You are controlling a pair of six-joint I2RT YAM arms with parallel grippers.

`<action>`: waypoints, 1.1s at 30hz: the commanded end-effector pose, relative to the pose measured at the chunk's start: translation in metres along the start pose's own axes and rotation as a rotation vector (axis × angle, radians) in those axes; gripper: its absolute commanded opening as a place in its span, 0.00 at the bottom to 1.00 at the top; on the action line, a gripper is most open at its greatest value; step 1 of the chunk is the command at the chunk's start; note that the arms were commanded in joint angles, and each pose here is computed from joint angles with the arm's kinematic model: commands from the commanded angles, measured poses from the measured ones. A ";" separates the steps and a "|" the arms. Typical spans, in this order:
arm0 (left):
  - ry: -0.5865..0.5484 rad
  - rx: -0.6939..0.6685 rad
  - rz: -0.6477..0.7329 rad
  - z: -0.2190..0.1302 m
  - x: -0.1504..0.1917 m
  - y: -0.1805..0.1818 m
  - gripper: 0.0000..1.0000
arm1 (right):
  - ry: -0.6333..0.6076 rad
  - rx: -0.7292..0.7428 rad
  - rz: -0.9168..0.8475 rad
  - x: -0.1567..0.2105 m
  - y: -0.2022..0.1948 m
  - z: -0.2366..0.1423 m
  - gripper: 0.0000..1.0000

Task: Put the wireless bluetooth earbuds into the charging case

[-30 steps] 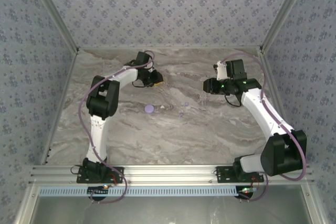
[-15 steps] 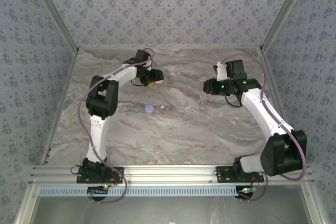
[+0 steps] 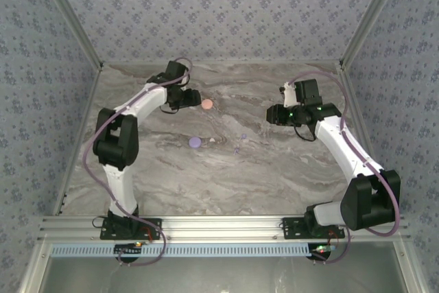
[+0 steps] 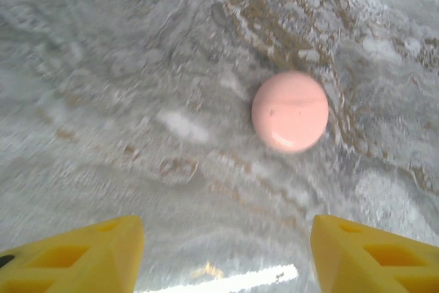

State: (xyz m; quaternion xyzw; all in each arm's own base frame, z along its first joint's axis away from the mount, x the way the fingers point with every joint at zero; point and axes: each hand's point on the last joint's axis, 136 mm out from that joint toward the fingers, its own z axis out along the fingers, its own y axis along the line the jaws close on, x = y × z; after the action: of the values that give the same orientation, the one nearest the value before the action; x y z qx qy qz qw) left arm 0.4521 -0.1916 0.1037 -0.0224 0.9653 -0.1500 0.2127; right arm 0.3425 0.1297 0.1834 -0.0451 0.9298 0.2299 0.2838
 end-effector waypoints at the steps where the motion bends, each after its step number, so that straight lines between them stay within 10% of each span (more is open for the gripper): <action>1: 0.008 -0.060 0.032 -0.024 0.024 0.009 0.65 | 0.011 0.026 0.004 0.006 -0.007 -0.002 0.34; 11: 0.063 -0.169 0.072 -0.052 0.083 0.011 0.66 | 0.016 0.024 0.006 0.006 -0.006 -0.002 0.35; 33: 0.212 -0.097 0.100 0.000 0.135 -0.011 0.70 | 0.027 0.026 0.009 0.009 -0.004 -0.001 0.37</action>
State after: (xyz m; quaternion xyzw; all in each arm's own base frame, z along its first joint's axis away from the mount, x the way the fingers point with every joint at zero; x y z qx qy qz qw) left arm 0.3333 -0.2078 0.0591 0.0273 0.9881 -0.0811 0.1277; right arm 0.3416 0.1285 0.1811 -0.0434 0.9316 0.2264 0.2812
